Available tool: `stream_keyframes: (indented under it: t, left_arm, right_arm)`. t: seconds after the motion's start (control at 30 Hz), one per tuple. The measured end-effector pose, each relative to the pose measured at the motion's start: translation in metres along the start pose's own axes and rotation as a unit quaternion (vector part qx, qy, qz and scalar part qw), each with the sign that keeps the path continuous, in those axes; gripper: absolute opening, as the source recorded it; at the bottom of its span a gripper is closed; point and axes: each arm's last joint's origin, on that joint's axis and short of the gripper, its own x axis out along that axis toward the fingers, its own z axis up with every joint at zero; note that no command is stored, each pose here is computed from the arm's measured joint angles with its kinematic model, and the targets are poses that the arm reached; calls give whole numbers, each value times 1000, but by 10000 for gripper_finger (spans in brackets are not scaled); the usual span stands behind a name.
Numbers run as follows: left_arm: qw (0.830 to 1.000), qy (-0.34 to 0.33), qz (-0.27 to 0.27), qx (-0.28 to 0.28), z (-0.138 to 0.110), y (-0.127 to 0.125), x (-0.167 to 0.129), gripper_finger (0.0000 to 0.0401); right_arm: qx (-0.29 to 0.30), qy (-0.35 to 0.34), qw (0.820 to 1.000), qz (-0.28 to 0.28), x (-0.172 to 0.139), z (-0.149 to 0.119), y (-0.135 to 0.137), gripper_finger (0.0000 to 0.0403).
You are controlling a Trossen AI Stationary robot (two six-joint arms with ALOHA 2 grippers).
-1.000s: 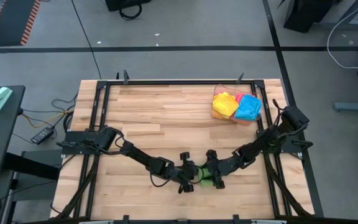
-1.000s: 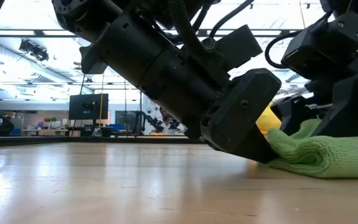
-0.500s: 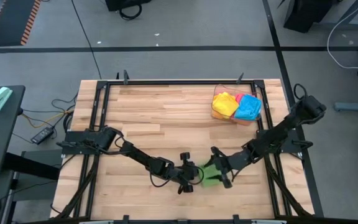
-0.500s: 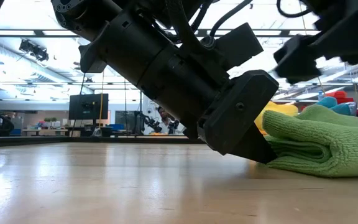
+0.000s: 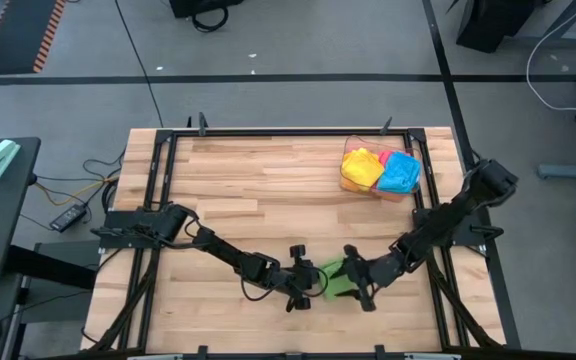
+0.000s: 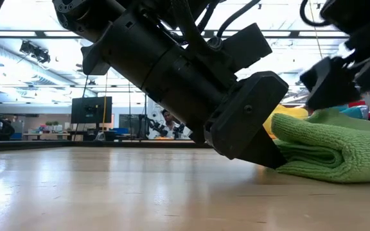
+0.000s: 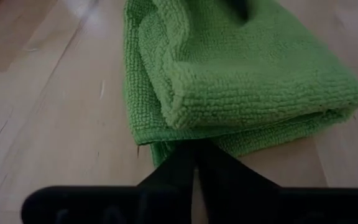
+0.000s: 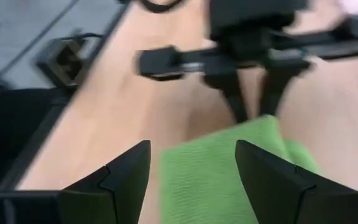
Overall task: Fold microfiber towels
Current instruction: Fold the green microfiber cloth
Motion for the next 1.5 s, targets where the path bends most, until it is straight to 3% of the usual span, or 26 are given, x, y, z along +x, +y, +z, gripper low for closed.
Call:
stream_keyframes:
  t: [0.13, 0.57, 1.07, 1.4, 1.5]
  left_arm:
    - [1000, -1, 0, 0, 0, 0, 0, 35]
    - [1000, 0, 0, 0, 0, 0, 0, 28]
    - [1000, -1, 0, 0, 1, 0, 0, 23]
    - [1000, 0, 0, 1, 0, 0, 0, 35]
    - [1000, 0, 0, 1, 0, 0, 0, 33]
  right_arm:
    - [18, 9, 999, -45, 4, -7, -7, 250]
    - [14, 37, 997, -69, 6, -12, -14, 306]
    - [10, 67, 994, -90, 5, -18, -17, 303]
    - [-8, 54, 996, -71, -9, 7, -10, 303]
    - [0, 84, 993, -81, -12, 3, -13, 301]
